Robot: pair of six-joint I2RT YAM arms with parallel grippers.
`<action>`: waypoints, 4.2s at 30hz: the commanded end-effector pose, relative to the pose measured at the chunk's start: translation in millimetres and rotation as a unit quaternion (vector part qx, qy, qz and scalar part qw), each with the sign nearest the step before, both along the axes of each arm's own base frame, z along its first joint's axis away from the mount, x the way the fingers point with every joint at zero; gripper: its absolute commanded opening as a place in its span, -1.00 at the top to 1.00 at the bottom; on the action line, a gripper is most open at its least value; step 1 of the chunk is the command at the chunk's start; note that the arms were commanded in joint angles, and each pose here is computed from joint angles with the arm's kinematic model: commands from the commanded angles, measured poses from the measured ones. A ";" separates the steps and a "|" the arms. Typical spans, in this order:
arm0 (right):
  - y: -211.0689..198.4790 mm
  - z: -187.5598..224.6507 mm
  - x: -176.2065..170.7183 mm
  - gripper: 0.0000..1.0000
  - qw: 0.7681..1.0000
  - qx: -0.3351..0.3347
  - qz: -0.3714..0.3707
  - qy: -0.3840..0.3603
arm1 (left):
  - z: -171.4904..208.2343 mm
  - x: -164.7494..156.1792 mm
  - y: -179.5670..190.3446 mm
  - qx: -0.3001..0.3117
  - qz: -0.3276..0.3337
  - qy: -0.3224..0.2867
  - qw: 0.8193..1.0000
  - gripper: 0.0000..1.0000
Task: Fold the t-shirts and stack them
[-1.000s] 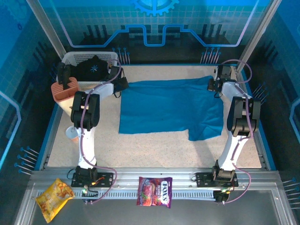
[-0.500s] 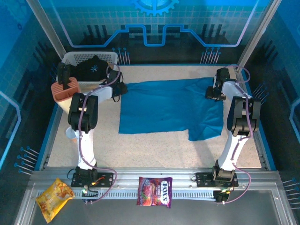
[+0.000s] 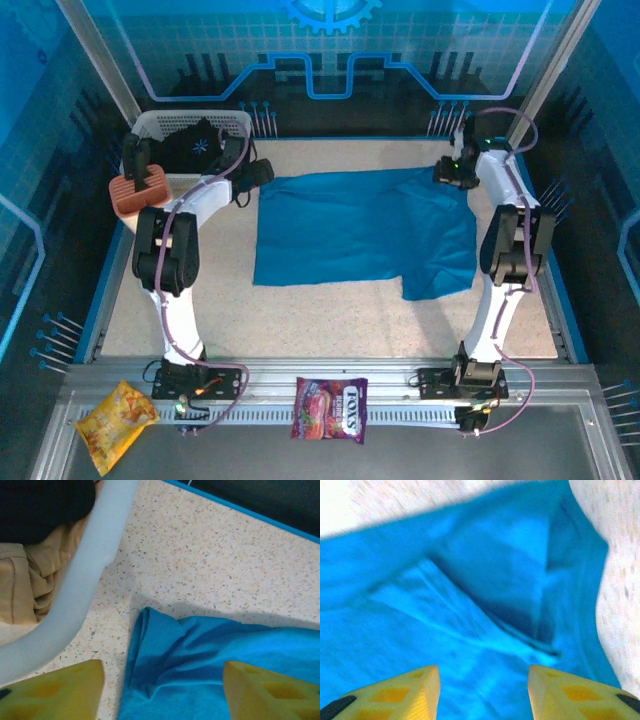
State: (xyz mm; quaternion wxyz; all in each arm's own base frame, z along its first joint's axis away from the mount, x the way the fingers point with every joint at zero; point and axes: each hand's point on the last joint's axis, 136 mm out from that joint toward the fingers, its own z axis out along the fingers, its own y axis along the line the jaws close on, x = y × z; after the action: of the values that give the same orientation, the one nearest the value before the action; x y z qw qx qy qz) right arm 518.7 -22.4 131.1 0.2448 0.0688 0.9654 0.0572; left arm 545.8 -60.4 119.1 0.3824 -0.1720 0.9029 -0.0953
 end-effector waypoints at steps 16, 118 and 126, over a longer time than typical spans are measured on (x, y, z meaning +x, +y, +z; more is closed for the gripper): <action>57.6 -100.3 63.0 0.17 0.989 0.092 0.096 0.070 | 82.2 -31.7 -25.3 -0.018 -0.056 -0.046 0.997 -0.98; 64.8 -79.9 68.3 0.33 0.997 0.056 0.050 0.034 | 99.5 -54.0 -105.0 -0.057 -0.139 -0.055 0.987 -0.50; 61.9 -78.3 66.4 0.24 0.997 0.043 0.046 0.035 | 103.0 -54.0 -105.7 -0.059 -0.140 -0.059 0.987 -0.50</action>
State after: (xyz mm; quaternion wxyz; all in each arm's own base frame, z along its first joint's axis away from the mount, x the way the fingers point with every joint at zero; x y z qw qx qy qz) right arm 586.5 40.6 30.1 0.1910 0.0352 0.9737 0.1189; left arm 495.1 -161.6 200.6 0.3900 -0.0591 0.8993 -0.1890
